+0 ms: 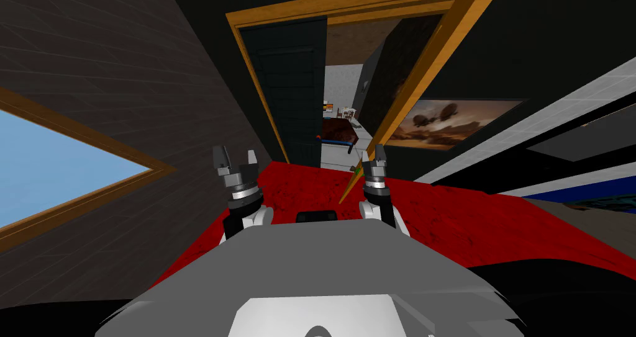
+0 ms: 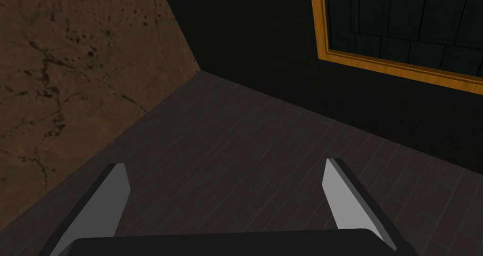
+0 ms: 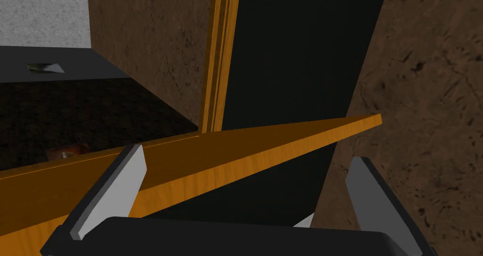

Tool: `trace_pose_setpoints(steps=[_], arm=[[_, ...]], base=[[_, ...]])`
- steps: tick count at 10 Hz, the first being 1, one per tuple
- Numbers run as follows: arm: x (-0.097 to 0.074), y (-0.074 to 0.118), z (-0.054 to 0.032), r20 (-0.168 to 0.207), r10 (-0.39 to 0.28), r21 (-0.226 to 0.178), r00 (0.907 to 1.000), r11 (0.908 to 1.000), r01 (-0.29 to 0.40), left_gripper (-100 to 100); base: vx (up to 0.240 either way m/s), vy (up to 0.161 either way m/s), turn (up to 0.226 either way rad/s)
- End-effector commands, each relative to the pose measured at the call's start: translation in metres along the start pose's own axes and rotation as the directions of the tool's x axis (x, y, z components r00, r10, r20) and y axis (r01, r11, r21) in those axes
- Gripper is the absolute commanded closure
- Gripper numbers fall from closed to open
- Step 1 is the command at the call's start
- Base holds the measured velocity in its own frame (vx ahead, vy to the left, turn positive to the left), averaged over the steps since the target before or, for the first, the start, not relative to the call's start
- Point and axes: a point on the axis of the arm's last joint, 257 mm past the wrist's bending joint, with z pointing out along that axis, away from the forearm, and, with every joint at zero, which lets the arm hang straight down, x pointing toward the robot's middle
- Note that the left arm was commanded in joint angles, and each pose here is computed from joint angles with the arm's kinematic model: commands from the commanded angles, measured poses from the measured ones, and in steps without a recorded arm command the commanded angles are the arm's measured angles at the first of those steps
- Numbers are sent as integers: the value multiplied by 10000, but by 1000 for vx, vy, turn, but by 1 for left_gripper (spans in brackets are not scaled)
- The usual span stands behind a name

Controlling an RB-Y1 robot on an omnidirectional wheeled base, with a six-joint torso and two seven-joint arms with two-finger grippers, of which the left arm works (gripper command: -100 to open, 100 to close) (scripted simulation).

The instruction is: Pull the door open

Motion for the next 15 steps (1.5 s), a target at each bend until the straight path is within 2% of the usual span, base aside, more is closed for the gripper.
trace_pose_setpoints(steps=[1,7,12,15], arm=[[36,97,-23,-110,212,-144,9997,9997,-214,-100],[166,462,-121,-530,1025,-655,9933,9922,-1059,-100],[289,803,-230,-984,1799,-1074,9787,9759,-1902,-100],[360,993,-299,-1271,2234,-1278,9664,9625,-2393,-100]], base=[[5,6,-58],[65,-1,-35],[58,0,-38],[58,2,-36]])
